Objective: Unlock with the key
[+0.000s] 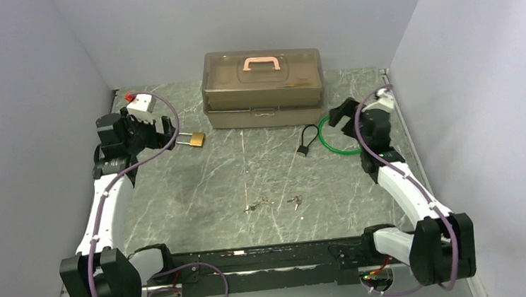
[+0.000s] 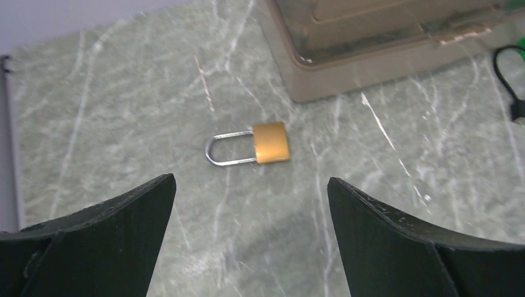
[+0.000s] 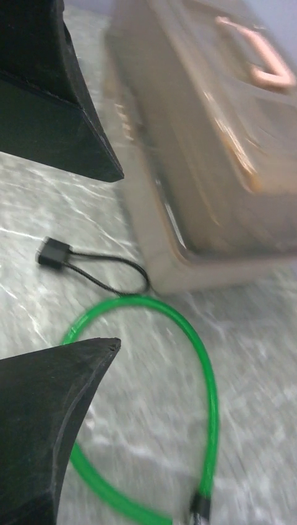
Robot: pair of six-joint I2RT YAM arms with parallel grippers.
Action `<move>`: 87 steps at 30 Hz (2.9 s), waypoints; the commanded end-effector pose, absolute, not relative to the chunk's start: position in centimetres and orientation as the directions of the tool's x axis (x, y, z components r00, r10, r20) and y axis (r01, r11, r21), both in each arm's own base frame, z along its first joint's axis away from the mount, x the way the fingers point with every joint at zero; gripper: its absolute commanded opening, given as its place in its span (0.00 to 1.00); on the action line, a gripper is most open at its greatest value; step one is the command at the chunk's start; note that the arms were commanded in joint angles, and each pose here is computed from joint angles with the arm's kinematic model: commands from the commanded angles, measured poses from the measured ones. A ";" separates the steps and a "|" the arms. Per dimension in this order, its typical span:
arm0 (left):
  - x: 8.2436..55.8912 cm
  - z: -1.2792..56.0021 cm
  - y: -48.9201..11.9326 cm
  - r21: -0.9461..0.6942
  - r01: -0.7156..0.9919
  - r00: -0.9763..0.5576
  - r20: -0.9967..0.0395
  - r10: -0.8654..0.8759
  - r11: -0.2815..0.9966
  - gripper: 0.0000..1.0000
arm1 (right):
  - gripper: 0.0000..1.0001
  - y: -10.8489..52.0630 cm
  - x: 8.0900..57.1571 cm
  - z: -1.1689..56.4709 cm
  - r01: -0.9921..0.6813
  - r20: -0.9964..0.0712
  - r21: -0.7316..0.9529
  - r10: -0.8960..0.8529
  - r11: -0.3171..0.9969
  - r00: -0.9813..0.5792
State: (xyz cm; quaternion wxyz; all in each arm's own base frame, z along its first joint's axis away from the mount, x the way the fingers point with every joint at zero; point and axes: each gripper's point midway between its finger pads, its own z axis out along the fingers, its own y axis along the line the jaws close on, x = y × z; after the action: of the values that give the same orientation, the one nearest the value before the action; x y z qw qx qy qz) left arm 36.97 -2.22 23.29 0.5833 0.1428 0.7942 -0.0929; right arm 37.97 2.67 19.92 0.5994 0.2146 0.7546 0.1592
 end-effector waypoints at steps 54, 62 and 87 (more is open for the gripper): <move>44.5 2.3 -10.0 -0.106 0.284 -0.880 -0.423 0.216 0.953 0.53 | 0.88 12.3 34.0 24.9 0.007 -0.966 0.249 0.249 0.968 -0.075; 40.3 2.4 -10.4 -0.069 0.381 -0.856 -0.403 0.324 0.922 0.46 | 0.88 10.6 35.7 23.6 0.052 -0.942 0.311 0.315 0.949 -0.116; 25.5 4.7 -14.6 -0.373 0.571 -0.818 -0.331 0.470 0.731 0.85 | 1.00 7.6 42.9 8.3 0.225 -0.772 0.241 0.327 0.944 -0.544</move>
State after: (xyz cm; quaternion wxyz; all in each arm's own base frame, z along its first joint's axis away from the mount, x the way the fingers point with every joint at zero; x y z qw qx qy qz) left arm 28.11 -13.47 2.73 0.1518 0.2625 0.9355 -0.1812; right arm 41.10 7.35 7.19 0.4394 0.1556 0.8837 0.0427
